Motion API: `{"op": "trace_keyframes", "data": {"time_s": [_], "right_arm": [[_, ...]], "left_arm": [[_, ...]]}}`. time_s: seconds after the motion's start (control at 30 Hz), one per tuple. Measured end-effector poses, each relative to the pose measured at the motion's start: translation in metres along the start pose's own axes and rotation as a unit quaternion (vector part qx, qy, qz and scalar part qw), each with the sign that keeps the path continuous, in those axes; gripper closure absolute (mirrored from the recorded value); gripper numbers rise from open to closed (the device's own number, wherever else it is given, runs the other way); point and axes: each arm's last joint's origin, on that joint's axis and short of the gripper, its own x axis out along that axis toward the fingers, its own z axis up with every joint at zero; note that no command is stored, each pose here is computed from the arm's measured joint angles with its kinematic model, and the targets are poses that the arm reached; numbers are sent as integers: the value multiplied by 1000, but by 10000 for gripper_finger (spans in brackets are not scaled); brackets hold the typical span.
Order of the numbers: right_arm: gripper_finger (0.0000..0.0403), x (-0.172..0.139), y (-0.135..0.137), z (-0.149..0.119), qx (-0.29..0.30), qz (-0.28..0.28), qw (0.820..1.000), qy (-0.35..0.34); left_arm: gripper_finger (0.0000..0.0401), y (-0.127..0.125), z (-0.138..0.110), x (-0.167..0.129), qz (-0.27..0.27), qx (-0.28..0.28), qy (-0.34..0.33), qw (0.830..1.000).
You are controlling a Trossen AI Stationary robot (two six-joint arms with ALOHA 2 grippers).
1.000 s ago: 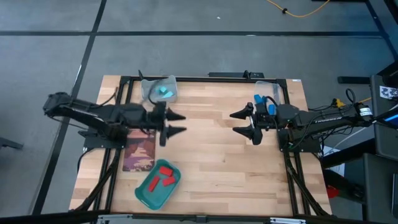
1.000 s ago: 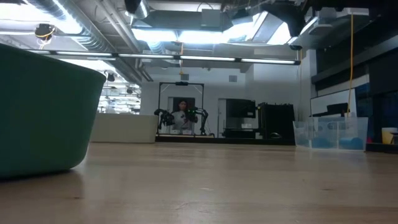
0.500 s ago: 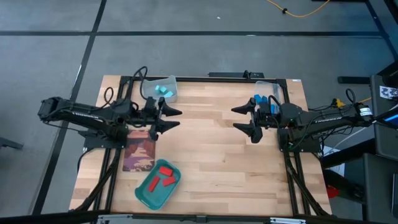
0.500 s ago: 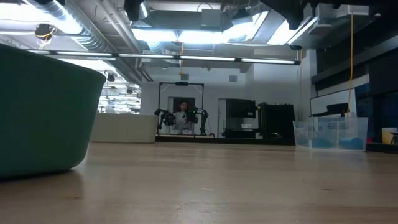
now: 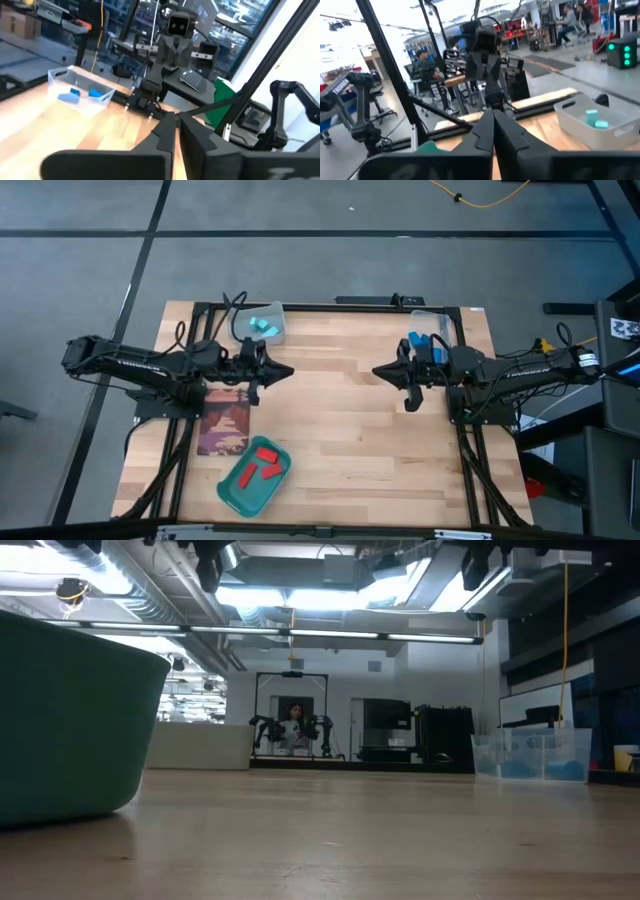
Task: Sort & place blocks by color
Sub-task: Return to Home Position
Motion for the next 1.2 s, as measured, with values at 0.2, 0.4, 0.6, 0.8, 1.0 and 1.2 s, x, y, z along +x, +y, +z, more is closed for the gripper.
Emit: {"op": "trace_keyframes", "data": {"time_s": [0.2, 0.4, 0.6, 0.8, 1.0, 1.2], "right_arm": [[400, 0, -6, -3, 15, -8, 1000, 25], [401, 0, -9, -2, 9, -7, 1000, 24], [402, 0, -9, -2, -1, -7, 1000, 24], [402, 0, -9, -2, 0, -7, 1000, 24], [403, 0, -9, -2, 18, -8, 1000, 24], [403, 0, -8, -1, 46, -6, 999, 17]], "left_arm": [[400, 2, 3, 0, -6, 22, -8, 1000], [401, 5, 4, 0, -34, 26, 6, 999], [401, 16, 14, -20, -48, 53, 30, 997], [401, 32, -10, -63, -26, 68, -7, 997], [401, 43, -43, -98, -35, 42, -64, 996], [401, 52, -64, -117, -45, 33, -101, 993]]}}
